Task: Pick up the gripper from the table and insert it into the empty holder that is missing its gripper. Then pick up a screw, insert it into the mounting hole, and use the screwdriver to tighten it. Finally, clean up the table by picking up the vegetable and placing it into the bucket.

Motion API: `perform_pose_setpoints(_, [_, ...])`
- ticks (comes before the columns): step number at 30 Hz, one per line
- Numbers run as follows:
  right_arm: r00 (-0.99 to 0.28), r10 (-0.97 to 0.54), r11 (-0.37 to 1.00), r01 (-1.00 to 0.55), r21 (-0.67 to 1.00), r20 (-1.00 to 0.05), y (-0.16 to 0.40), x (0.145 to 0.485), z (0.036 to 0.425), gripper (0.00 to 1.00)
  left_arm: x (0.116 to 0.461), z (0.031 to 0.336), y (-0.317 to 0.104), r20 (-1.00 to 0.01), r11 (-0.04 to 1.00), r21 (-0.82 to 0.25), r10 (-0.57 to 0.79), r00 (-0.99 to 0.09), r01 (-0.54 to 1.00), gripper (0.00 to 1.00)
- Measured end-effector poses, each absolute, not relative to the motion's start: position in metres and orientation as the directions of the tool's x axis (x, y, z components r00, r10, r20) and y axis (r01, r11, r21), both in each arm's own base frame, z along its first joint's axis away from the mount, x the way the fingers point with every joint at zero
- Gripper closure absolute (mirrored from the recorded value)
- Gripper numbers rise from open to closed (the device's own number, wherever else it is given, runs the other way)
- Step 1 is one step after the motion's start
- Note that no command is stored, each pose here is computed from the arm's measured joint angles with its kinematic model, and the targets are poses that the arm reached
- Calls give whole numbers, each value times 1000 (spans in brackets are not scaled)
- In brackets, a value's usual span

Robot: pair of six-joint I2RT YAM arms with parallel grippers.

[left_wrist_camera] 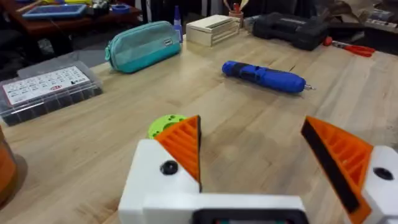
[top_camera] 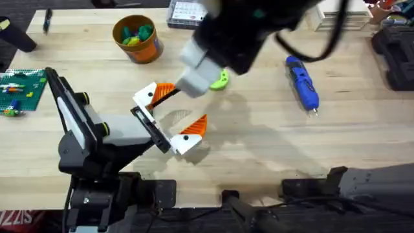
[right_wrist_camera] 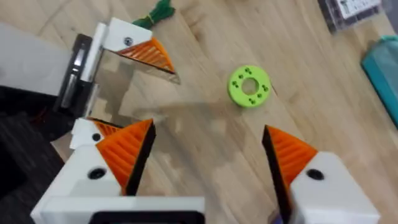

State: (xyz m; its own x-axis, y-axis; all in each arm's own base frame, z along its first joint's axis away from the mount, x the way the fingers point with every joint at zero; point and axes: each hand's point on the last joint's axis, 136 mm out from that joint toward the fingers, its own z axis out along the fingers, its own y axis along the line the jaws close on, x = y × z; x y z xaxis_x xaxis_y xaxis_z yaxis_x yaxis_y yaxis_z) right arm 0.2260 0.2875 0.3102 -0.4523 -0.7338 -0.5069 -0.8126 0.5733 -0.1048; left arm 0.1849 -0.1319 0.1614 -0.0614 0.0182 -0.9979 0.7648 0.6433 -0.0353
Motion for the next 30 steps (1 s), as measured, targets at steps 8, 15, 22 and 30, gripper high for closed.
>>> perform_pose_setpoints(8, [-558, -632, 696, -714, -77, -538, 237, 232, 334, 8, 185, 162, -132, -998, 644, -33, 19, -59, 765, 12])
perform_pose_setpoints(15, [-714, -462, 851, -523, -37, -526, 164, 233, 328, 11, 185, 162, -132, -998, 643, -27, 22, -55, 765, 983])
perform_pose_setpoints(22, [-774, -317, 929, -369, -15, -548, 106, 214, 286, 8, 185, 162, -132, -998, 643, -27, 22, -55, 765, 981])
perform_pose_setpoints(30, [-878, -237, 969, -245, -35, -415, 53, 207, 215, 7, 185, 162, -132, -998, 643, -27, 22, -55, 765, 982])
